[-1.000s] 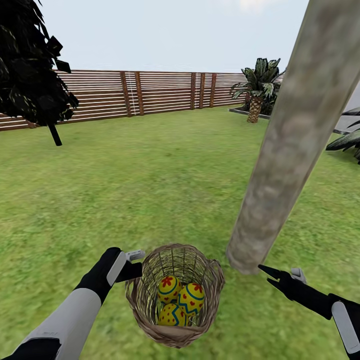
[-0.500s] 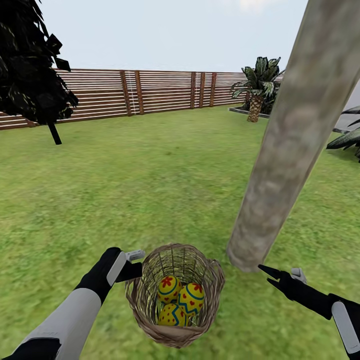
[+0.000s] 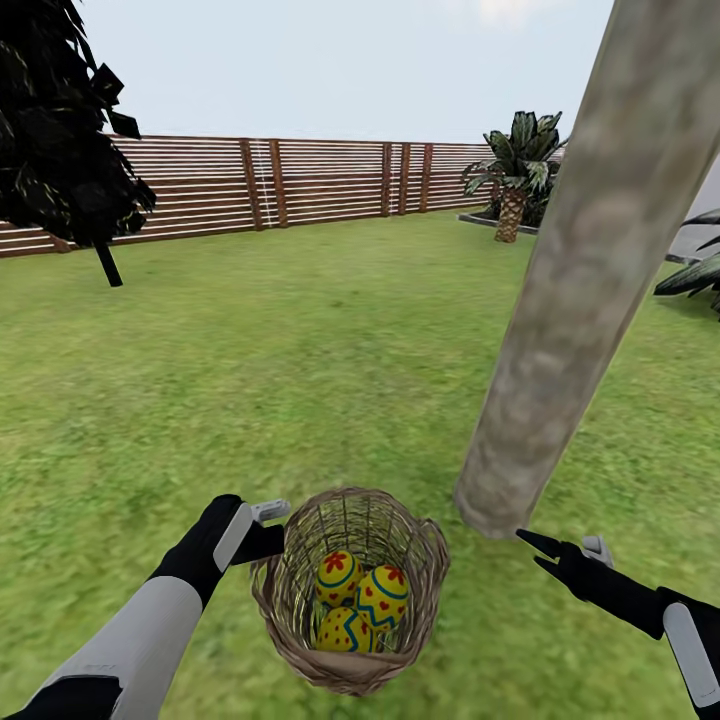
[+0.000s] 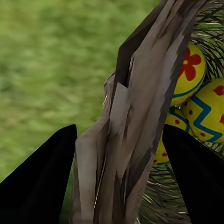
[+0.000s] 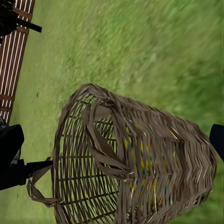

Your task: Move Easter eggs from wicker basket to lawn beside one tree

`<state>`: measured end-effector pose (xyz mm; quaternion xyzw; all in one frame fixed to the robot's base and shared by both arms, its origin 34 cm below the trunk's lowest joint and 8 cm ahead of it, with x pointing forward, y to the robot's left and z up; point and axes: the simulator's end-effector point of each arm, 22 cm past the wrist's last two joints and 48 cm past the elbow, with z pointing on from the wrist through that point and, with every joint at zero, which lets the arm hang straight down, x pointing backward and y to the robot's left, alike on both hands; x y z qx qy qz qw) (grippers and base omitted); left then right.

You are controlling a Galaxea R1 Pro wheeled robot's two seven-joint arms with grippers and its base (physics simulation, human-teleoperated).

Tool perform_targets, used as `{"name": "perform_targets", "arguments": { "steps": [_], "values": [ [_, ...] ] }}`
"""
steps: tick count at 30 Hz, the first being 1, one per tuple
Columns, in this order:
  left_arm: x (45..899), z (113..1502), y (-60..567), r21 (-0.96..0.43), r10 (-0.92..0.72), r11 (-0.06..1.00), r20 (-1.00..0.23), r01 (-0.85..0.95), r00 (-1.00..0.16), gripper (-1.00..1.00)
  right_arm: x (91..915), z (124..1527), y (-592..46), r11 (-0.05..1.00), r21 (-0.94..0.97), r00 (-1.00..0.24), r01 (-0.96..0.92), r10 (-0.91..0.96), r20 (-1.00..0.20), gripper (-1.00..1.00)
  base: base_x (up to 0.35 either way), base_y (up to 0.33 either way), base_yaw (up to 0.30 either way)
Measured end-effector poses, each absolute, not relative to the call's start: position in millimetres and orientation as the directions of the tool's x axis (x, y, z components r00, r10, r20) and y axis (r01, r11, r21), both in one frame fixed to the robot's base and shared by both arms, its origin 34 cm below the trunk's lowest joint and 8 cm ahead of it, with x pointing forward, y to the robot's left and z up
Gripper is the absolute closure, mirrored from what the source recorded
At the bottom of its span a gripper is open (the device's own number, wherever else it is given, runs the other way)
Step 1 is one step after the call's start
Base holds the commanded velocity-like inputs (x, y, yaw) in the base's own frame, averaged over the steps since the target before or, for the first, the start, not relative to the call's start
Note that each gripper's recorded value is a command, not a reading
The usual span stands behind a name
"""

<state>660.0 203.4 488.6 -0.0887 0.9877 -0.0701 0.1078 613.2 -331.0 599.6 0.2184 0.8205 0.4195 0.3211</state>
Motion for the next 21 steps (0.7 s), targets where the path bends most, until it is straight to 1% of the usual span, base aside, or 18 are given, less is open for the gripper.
{"name": "perform_targets", "arguments": {
  "steps": [21],
  "values": [
    [656.4,467.9,203.7,-0.159,-0.192,0.974,-0.201,-0.162,-0.961,1.00,609.5,579.1,-330.9,0.552,0.829,-0.698,0.088,0.628,-0.344,-1.00,0.000,0.000,0.000]
  ]
}}
